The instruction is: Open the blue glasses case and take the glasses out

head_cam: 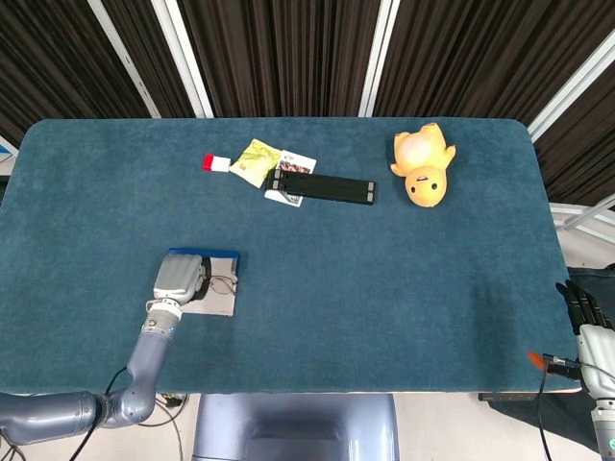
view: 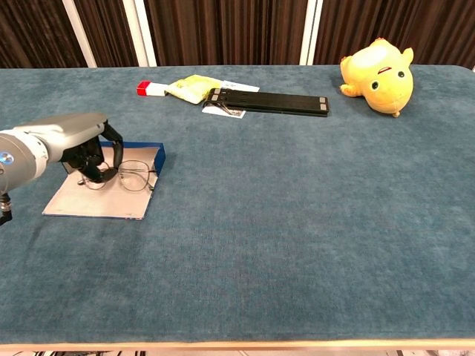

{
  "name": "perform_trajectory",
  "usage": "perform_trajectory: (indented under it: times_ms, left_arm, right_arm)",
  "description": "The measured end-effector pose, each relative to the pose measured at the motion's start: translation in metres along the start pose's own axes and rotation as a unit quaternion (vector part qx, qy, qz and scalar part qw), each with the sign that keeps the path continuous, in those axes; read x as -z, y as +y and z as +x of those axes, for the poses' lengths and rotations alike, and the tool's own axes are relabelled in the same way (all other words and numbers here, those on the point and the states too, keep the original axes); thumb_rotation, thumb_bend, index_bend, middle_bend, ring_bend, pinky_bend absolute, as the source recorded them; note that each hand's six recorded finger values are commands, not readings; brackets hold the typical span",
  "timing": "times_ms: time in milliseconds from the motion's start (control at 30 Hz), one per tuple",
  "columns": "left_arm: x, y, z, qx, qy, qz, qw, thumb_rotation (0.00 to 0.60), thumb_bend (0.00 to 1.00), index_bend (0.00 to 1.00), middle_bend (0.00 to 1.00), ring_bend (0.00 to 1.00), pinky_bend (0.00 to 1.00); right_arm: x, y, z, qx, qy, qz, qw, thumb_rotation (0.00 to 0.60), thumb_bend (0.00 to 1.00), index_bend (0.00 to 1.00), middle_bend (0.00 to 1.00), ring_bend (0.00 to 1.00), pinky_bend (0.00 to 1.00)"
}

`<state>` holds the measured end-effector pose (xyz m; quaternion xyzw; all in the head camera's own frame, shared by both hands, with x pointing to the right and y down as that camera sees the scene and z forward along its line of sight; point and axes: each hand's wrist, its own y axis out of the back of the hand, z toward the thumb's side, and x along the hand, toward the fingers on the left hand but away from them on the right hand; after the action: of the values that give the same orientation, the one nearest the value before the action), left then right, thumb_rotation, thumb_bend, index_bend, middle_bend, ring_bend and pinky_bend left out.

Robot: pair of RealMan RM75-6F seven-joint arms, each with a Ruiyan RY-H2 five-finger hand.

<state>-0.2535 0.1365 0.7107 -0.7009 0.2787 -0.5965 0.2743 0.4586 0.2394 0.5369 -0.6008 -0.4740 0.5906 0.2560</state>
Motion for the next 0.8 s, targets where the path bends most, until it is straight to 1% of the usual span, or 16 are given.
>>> perform_trajectory:
  times_ms: [167,300,433,533,633,700,800]
  left_arm:
    - [-0.025,0.002,-0.009,0.007,-0.033,-0.008,0.9994,0.6,0.53,0.63,1.0,0.92,0.96]
    - [-0.052,0.001,-0.013,0.01,-0.061,-0.01,0.998,0.6,0.53,0.63,1.0,0.92,0.96]
    - [-0.073,-0.002,-0.012,0.012,-0.078,-0.013,0.9968,0.6,0.53,0.62,1.0,0.92,0.96]
    - [-0.09,-0.005,-0.008,0.01,-0.086,-0.017,0.9961,0.6,0.52,0.59,1.0,0.92,0.96]
    - [-0.104,-0.008,-0.001,0.008,-0.089,-0.018,0.9958,0.6,0.44,0.52,1.0,0.92,0.96]
    - [-0.112,-0.009,0.003,0.007,-0.089,-0.017,0.9959,0.6,0.35,0.45,1.0,0.91,0.96]
    - [-0.12,-0.011,0.007,0.008,-0.087,-0.019,0.996,0.6,0.26,0.4,1.0,0.91,0.96]
  right_arm:
    - [0.0,0.0,0.0,0.0,0.0,0.0,1.0,0.6,0.16,0.0,0.0,0.0,0.2]
    - [0.0,0.0,0.0,0.0,0.0,0.0,1.0,0.6,0.16,0.0,0.0,0.0,0.2]
    - [0.0,0.0,0.0,0.0,0.0,0.0,1.0,0.6,0.16,0.0,0.0,0.0,0.2]
    - [0.0,0.0,0.0,0.0,0.0,0.0,1.0,0.6,0.16,0.0,0.0,0.0,0.2]
    - [0.0,0.0,0.0,0.001,0.0,0.0,1.0,0.6,0.16,0.0,0.0,0.0,0.2]
    - [0.001,0.001,0.0,0.001,-0.001,0.0,1.0,0.6,0.16,0.0,0.0,0.0,0.2]
    - [0.001,0.001,0.0,0.002,-0.001,0.001,1.0,0.6,0.16,0.0,0.0,0.0,0.2]
